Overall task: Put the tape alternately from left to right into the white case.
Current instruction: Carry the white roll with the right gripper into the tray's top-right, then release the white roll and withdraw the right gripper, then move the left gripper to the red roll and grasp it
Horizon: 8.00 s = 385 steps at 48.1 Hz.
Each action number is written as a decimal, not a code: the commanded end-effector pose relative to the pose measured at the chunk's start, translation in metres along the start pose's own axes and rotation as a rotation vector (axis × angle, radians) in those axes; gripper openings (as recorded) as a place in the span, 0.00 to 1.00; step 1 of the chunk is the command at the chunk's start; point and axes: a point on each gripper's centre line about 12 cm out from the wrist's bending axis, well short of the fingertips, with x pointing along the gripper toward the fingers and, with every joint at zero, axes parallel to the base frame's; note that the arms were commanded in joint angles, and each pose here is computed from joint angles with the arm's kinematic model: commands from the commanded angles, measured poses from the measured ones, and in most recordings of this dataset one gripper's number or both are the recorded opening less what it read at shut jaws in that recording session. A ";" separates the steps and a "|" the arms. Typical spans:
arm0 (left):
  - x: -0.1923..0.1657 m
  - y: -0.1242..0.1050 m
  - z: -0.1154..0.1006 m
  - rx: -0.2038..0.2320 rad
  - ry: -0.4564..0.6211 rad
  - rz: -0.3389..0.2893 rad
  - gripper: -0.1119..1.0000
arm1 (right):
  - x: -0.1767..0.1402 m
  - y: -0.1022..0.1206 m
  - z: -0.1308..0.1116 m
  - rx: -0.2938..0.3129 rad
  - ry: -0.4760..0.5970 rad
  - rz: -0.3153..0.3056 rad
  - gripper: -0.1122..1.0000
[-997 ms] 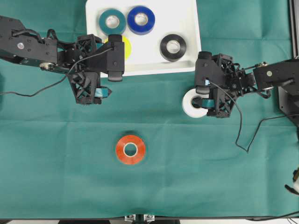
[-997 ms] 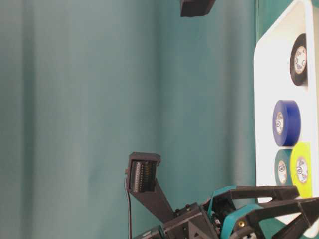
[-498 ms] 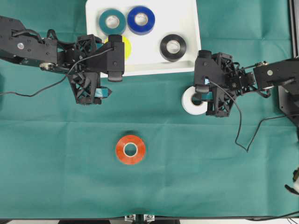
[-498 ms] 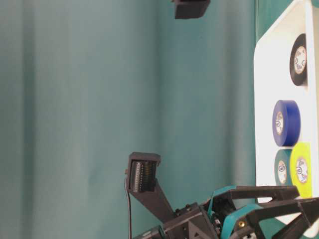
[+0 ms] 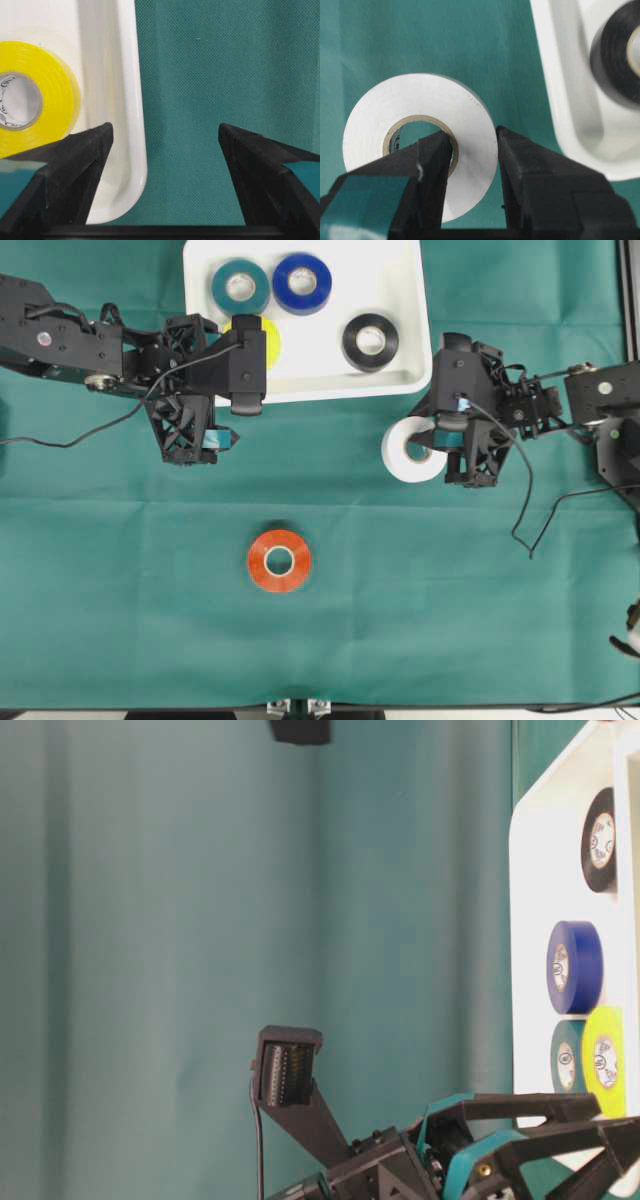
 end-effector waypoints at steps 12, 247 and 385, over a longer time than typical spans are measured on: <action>-0.010 0.000 0.010 0.000 -0.044 0.001 0.79 | -0.021 0.007 0.021 -0.005 -0.124 0.049 0.36; -0.010 -0.015 0.010 0.023 -0.045 -0.021 0.79 | 0.006 -0.013 0.041 -0.188 -0.162 0.013 0.84; 0.059 -0.137 0.028 -0.460 0.107 -0.139 0.70 | 0.009 -0.019 0.009 -0.206 -0.090 0.013 0.84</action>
